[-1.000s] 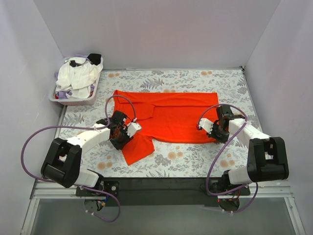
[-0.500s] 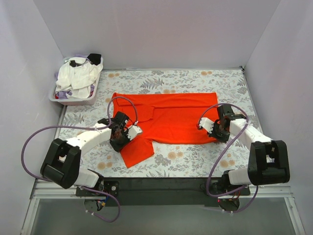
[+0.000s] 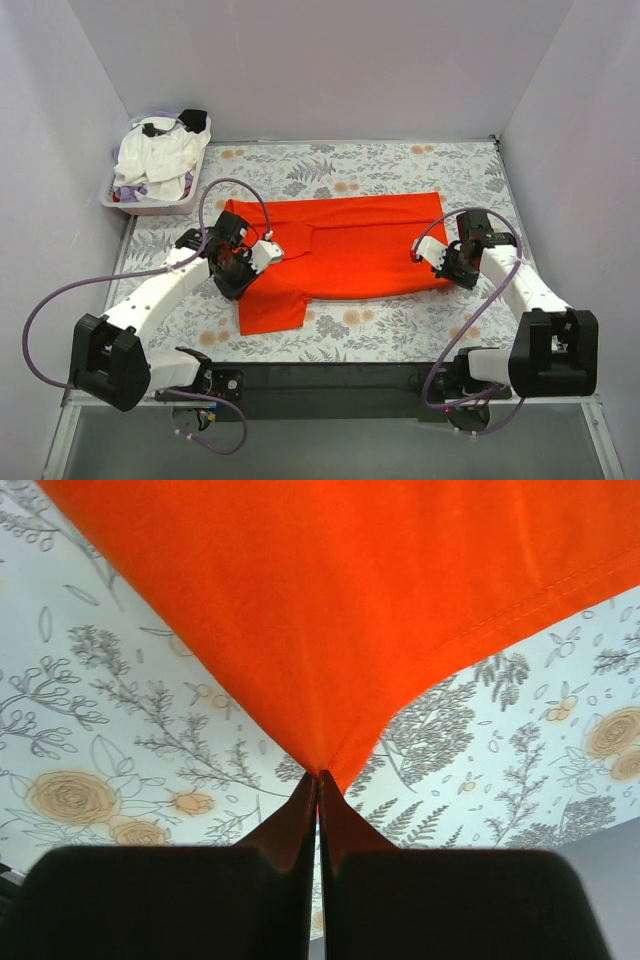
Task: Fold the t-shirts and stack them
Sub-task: Fold the tshirt
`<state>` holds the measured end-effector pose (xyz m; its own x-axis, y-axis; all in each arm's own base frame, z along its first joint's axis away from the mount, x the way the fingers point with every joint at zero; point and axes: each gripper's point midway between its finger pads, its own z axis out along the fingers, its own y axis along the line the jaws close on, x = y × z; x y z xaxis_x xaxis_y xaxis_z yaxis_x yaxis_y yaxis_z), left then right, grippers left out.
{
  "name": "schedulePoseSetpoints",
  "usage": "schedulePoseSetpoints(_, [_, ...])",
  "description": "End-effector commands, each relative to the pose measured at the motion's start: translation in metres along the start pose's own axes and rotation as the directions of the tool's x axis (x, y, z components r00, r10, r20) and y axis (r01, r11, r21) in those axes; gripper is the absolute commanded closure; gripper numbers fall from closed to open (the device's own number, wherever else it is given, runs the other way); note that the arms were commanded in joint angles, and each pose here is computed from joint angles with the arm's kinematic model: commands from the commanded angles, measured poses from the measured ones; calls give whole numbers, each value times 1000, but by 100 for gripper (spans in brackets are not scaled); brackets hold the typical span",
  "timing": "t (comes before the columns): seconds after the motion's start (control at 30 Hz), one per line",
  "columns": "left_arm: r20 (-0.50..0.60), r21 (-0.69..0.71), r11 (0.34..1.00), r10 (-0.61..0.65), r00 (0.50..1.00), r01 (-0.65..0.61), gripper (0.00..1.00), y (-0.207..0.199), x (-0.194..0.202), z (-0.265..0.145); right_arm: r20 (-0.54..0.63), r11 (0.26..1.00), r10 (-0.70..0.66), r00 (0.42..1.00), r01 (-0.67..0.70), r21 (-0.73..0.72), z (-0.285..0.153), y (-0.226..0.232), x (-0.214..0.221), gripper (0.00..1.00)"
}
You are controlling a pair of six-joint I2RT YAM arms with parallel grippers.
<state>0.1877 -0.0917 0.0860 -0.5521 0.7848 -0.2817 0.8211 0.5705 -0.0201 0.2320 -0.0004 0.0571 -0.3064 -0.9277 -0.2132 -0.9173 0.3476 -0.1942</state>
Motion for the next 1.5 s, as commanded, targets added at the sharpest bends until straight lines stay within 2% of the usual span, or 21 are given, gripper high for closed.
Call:
schedulePoseSetpoints(0.0, [45,-33,999,-7,999,9,100,25,-20,-15,24,999,-35,999,35,-1,-9,-22,-10,99])
schedulePoseSetpoints(0.23, [78,-40,999,-34,996,37,100,68,-48,-15,32,998,-58,998,59,-22,-5,-57,-26,99])
schedulePoseSetpoints(0.5, [67,-38,998,-46,997,49,100,106,-79,-1,20,996,-87,996,87,-17,-1,-96,-39,99])
schedulePoseSetpoints(0.7, [73,-53,998,-18,997,22,100,136,-101,3,24,996,-91,996,92,-20,6,-120,-49,99])
schedulePoseSetpoints(1.07, [50,-61,997,-37,998,40,100,172,-110,21,-8,993,-100,995,100,-65,36,-148,-52,99])
schedulePoseSetpoints(1.47, [41,-56,996,-70,997,72,100,181,-107,38,-13,992,-100,995,99,-81,51,-163,-55,99])
